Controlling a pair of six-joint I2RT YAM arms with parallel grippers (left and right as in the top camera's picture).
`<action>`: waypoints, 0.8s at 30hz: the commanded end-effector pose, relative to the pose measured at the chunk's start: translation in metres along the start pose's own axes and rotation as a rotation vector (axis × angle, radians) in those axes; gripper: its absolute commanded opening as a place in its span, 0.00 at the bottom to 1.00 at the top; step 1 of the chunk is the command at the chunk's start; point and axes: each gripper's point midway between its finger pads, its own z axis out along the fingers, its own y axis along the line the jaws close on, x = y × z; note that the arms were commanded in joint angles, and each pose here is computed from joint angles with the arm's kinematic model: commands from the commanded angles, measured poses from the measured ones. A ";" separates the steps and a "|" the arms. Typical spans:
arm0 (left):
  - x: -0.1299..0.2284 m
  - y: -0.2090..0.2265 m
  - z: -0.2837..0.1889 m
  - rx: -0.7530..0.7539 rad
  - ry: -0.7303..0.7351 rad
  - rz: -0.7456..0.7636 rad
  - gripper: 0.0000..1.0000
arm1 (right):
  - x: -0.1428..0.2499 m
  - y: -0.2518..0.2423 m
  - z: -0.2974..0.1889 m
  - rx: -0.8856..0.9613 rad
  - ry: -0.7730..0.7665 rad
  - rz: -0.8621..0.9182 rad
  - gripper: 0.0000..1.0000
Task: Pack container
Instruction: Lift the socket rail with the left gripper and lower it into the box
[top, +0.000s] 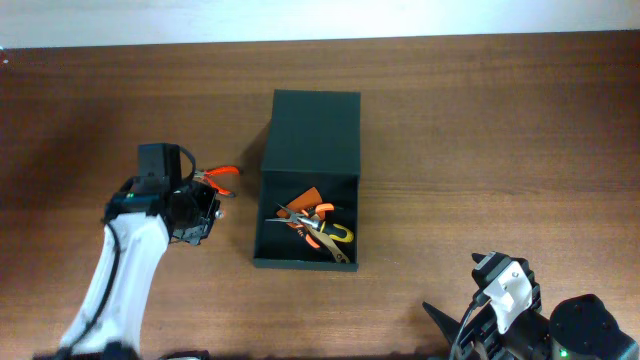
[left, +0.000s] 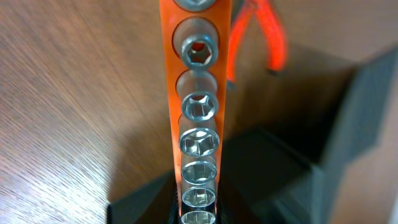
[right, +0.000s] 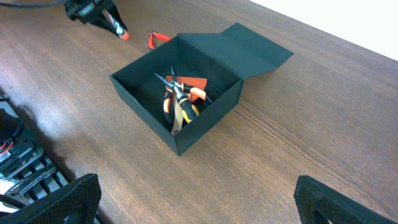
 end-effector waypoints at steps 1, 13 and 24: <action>0.012 -0.020 -0.023 0.090 -0.019 0.064 0.02 | 0.000 0.001 0.000 -0.005 -0.005 0.009 0.99; 0.129 -0.084 -0.039 0.191 0.101 0.192 0.02 | 0.000 0.001 0.000 -0.005 -0.005 0.009 0.99; 0.212 -0.053 0.016 -0.041 0.251 0.035 0.02 | 0.000 0.001 0.000 -0.005 -0.005 0.009 0.99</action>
